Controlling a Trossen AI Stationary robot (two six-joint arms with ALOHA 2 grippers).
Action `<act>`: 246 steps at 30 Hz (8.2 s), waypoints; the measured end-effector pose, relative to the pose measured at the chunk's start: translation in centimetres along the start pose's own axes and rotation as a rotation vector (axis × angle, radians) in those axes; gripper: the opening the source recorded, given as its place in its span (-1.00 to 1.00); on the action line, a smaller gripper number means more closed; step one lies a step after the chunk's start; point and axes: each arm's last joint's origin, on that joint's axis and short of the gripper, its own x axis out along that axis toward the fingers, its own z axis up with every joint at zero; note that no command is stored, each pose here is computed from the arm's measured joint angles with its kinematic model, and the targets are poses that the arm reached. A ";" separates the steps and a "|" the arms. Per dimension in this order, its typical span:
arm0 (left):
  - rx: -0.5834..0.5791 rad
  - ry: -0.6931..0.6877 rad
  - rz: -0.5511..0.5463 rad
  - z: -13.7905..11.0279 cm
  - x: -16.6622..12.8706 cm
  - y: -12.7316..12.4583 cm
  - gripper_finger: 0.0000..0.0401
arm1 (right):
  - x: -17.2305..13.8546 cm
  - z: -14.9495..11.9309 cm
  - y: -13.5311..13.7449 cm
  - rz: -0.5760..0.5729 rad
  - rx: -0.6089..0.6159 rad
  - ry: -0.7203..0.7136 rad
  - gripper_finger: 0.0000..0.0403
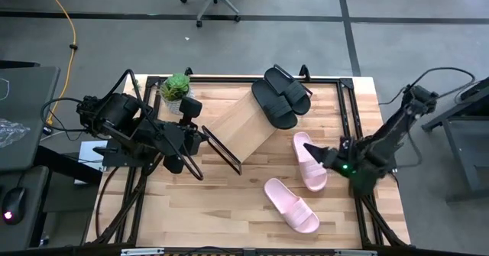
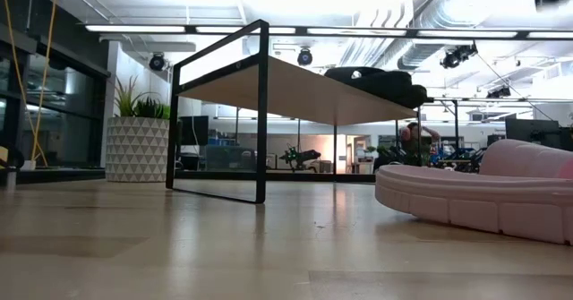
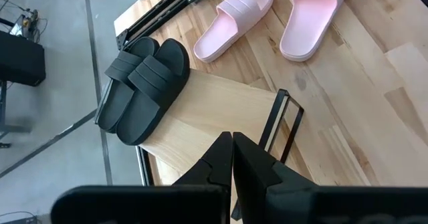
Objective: Pick and place slides into the shelf
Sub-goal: Put the top pink slide on the shelf
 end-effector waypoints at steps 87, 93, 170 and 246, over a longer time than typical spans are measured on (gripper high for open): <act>-0.440 0.011 0.048 5.1 7.6 -2.7 -0.99 | -0.5 -5.7 -6.7 -0.440 -1.513 1.089 -0.16; -0.440 0.011 0.048 5.1 7.6 -2.7 -0.99 | -0.7 -6.6 -6.2 -0.319 -1.507 1.133 -0.16; -0.398 0.061 -0.061 6.1 9.8 -4.8 -0.99 | -2.8 -6.7 -5.9 -0.612 -0.971 0.561 -0.16; -0.004 0.070 -0.286 6.0 10.5 -5.8 -0.99 | -5.3 -18.7 -4.2 0.077 0.408 0.091 -0.46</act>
